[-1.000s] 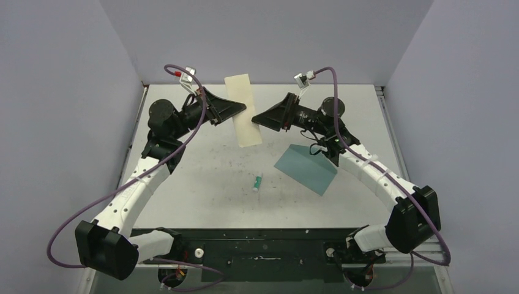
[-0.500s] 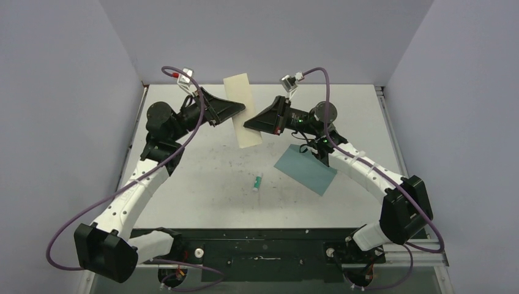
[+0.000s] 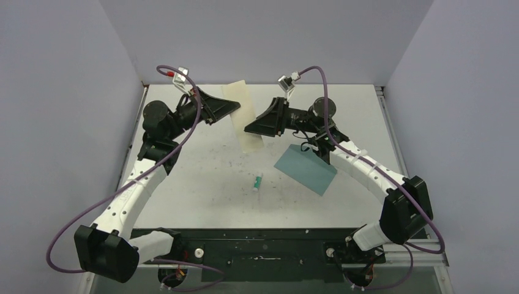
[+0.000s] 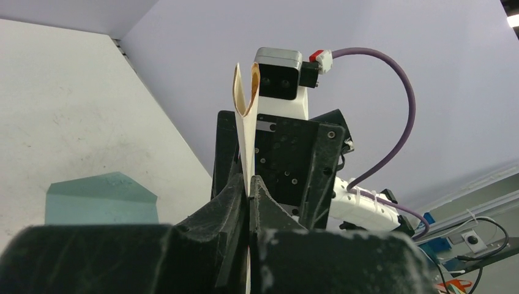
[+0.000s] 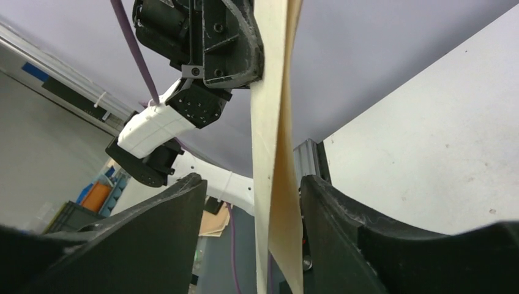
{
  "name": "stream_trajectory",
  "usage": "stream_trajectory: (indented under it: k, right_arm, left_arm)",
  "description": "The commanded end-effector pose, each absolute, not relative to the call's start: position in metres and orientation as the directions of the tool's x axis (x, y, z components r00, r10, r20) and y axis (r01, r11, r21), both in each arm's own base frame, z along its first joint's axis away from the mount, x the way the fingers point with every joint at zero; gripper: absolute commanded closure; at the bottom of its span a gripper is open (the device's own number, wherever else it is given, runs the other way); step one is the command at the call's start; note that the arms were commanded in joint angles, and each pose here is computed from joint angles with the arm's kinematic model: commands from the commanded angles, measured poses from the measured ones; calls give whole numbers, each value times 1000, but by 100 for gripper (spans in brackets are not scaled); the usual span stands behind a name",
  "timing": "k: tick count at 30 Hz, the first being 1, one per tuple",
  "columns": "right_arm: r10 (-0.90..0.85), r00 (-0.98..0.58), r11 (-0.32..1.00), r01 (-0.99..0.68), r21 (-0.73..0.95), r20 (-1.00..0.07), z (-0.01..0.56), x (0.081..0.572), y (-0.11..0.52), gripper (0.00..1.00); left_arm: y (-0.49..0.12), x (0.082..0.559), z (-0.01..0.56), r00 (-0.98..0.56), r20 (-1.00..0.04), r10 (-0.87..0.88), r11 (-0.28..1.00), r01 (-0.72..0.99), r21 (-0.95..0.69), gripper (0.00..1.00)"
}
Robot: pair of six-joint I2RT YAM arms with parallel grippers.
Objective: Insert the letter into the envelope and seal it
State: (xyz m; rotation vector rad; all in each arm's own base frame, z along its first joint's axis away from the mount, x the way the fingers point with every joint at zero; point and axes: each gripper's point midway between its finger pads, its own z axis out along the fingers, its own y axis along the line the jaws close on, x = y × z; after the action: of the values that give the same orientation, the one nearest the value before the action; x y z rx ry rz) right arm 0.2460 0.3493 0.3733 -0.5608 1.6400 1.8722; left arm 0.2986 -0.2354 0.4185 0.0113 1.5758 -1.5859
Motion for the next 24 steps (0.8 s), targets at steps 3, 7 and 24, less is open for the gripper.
stream_trajectory:
  k: [3, 7, 24]
  right_arm:
    - [265, -639, -99, -763, 639, -722, 418, 254, 344, 32]
    - [283, -665, -131, -740, 659, -691, 419, 260, 347, 38]
    - [275, -656, 383, -596, 706, -703, 329, 339, 302, 95]
  left_arm:
    - [-236, 293, 429, -590, -605, -534, 190, 613, -767, 100]
    - [-237, 293, 424, -602, -597, -531, 185, 605, -774, 100]
    - [-234, 310, 363, -663, -576, -478, 362, 449, -817, 60]
